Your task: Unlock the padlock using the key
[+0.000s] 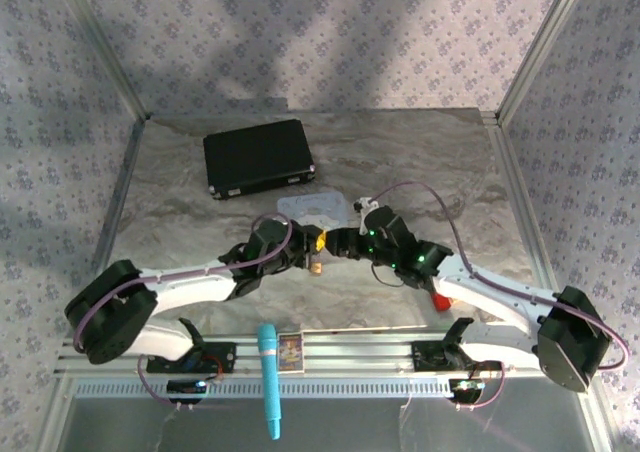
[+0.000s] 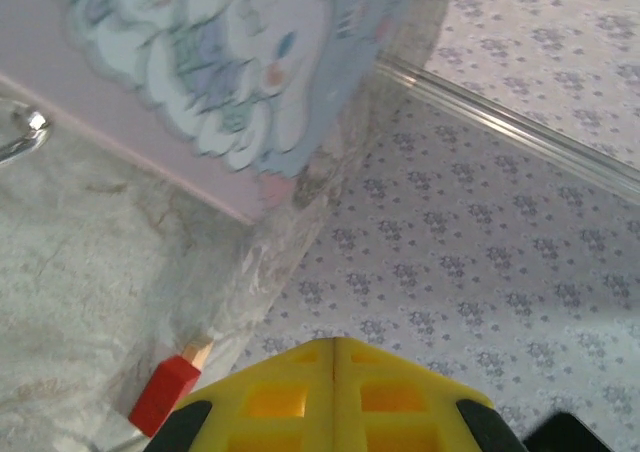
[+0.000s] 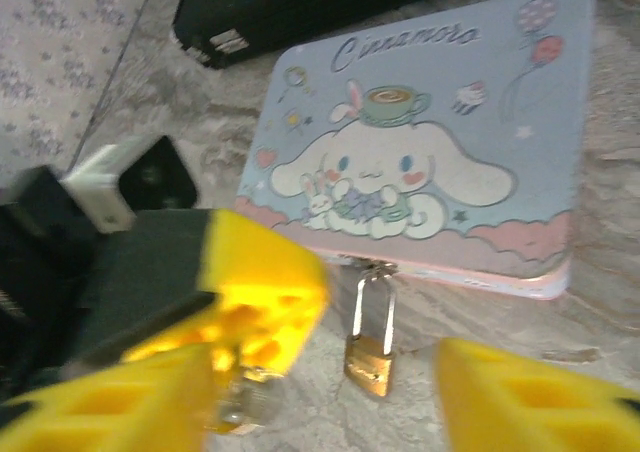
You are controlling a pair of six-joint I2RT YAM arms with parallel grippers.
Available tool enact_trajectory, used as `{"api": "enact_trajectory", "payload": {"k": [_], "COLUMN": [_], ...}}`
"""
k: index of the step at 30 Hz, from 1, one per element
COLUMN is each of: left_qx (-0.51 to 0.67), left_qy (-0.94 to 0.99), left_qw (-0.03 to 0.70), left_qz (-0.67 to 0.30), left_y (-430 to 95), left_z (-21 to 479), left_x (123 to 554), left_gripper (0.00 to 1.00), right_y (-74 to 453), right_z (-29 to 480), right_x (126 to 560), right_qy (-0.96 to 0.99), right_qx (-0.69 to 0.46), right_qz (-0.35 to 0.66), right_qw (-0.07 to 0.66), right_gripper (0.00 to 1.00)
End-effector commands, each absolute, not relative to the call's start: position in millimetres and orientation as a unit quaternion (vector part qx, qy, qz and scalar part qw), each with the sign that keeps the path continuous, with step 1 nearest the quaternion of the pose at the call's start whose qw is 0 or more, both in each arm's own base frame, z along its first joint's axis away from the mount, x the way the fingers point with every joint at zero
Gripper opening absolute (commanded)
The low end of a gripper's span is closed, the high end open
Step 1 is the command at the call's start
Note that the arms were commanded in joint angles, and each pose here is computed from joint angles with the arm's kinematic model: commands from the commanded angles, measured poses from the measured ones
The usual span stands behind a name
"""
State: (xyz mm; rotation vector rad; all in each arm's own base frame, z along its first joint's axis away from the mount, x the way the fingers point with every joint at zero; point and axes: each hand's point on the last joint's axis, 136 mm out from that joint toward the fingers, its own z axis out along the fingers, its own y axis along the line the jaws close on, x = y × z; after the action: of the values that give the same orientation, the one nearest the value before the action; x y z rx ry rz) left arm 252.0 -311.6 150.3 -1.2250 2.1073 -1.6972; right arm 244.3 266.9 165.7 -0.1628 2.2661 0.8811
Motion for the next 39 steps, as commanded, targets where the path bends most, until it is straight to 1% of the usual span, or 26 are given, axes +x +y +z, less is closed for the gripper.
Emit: {"api": "enact_trajectory", "payload": {"k": [1, 4, 7, 11, 13, 18, 23, 29, 32, 34, 37, 39], "left_qx": [-0.352, -0.273, -0.183, -0.081, -0.030, 0.025, 0.022, 0.014, 0.012, 0.009, 0.002, 0.000], "left_qy": [0.728, 0.764, 0.757, 0.718, 0.692, 0.648, 0.625, 0.611, 0.611, 0.609, 0.606, 0.606], "left_qw": [0.191, 0.291, 0.387, 0.475, 0.505, 0.533, 0.535, 0.534, 0.534, 0.536, 0.538, 0.537], "left_qz": [-0.557, -0.508, -0.493, -0.501, -0.516, -0.543, -0.569, -0.584, -0.585, -0.585, -0.586, -0.586], "left_y": [-290.4, -270.3, -258.1, -253.7, -255.8, -260.9, -262.6, -260.0, -258.5, -256.8, -255.1, -254.9], "left_z": [175.8, 205.8, 245.2, 299.4, 324.9, 358.3, 366.9, 373.4, 374.6, 375.0, 372.9, 371.7], "left_x": [266.7, 276.0, 279.6, 269.7, 259.5, 244.6, 242.6, 239.7, 238.9, 239.0, 240.1, 240.6], "left_gripper": [0.00, 0.00, 0.00, 0.00, 0.00, 0.00, 0.00, 0.00, 0.00, 0.00, 0.00, 0.00], "right_y": [256.7, 255.9, 263.1, 280.3, 288.9, 306.4, 329.0, 338.9, 341.4, 341.3, 338.8, 338.8], "right_z": [184.4, 209.6, 247.1, 296.4, 313.2, 335.7, 347.0, 338.9, 340.1, 339.3, 336.5, 337.0], "right_x": [255.7, 269.1, 277.7, 275.7, 270.3, 251.8, 229.3, 228.6, 226.9, 227.6, 230.4, 229.4], "right_qy": [0.852, 0.819, 0.760, 0.689, 0.665, 0.631, 0.607, 0.610, 0.601, 0.601, 0.601, 0.598], "right_qx": [-0.026, -0.010, -0.015, -0.046, -0.061, -0.106, -0.154, -0.160, -0.163, -0.158, -0.143, -0.145], "right_qz": [0.383, 0.455, 0.546, 0.626, 0.645, 0.657, 0.677, 0.678, 0.686, 0.688, 0.689, 0.691], "right_qw": [0.355, 0.350, 0.352, 0.362, 0.373, 0.399, 0.388, 0.378, 0.376, 0.376, 0.379, 0.379], "right_gripper": [0.99, 0.99, 0.99, 0.99, 0.95, 0.77, 0.65, 0.58, 0.49, 0.40, 0.37, 0.28]}}
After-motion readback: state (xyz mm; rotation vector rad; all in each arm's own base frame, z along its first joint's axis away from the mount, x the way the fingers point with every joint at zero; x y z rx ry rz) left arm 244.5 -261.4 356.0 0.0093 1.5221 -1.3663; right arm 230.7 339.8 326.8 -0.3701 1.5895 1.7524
